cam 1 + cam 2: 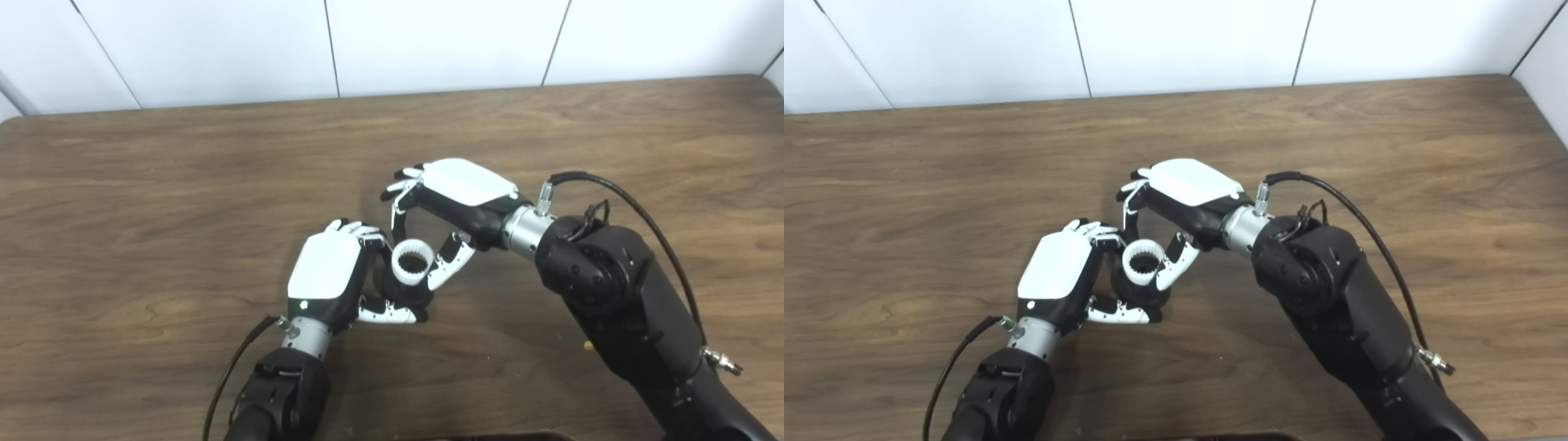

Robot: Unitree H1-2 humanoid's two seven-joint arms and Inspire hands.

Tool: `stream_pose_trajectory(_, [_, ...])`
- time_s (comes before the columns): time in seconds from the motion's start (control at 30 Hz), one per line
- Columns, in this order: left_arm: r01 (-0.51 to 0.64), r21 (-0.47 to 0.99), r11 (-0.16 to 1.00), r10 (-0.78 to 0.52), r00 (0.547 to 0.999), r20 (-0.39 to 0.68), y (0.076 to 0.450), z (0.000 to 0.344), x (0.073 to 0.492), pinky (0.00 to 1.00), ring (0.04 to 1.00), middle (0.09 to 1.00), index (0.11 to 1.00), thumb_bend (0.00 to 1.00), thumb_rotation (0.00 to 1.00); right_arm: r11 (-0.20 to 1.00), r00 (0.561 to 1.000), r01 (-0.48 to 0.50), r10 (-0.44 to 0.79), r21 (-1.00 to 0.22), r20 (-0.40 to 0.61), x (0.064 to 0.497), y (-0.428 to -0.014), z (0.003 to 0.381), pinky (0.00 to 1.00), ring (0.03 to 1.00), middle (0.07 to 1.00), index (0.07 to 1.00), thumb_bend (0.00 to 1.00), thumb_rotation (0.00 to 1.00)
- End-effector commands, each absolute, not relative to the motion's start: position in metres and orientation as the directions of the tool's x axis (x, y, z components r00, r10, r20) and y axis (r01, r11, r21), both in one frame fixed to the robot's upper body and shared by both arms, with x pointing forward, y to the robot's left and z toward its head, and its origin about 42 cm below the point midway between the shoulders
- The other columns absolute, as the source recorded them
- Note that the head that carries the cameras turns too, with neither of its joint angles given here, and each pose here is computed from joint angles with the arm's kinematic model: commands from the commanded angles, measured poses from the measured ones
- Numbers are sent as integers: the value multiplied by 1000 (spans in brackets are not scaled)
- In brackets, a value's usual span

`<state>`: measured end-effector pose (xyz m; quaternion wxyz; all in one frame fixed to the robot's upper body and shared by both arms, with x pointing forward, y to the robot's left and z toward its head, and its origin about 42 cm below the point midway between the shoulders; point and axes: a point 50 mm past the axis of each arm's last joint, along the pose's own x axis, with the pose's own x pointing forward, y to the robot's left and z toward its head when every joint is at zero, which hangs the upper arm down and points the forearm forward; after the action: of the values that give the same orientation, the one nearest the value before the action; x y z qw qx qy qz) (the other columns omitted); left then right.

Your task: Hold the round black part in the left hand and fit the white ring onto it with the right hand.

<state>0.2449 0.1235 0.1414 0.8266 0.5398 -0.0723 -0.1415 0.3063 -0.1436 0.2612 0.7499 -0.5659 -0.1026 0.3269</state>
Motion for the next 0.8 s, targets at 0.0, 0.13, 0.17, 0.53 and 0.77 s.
stream_pose_trajectory(0.0, [210, 913, 350, -335, 938, -88, 119, 135, 241, 927, 849, 775, 485, 522, 49, 156, 771, -309, 619, -938, -151, 309, -141, 272, 1000, 965, 867, 485, 524, 137])
stream_pose_trajectory(0.13, [209, 911, 355, -335, 939, -85, 118, 136, 241, 922, 846, 773, 484, 522, 48, 153, 774, -318, 612, -936, -163, 310, -142, 270, 1000, 971, 868, 485, 525, 137])
stream_pose_trajectory(0.17, [210, 910, 357, -334, 939, -85, 118, 136, 241, 923, 846, 773, 484, 522, 48, 155, 774, -321, 611, -934, -164, 310, -143, 269, 1000, 970, 867, 484, 524, 137])
stream_pose_trajectory(0.53, [208, 911, 356, -334, 939, -84, 117, 138, 240, 924, 847, 772, 485, 522, 48, 164, 778, -330, 605, -930, -170, 311, -144, 265, 991, 973, 861, 484, 524, 136])
stream_pose_trajectory(0.77, [204, 911, 358, -333, 940, -80, 117, 140, 240, 926, 847, 770, 485, 522, 48, 170, 782, -331, 600, -928, -170, 311, -143, 261, 991, 972, 858, 484, 524, 136])
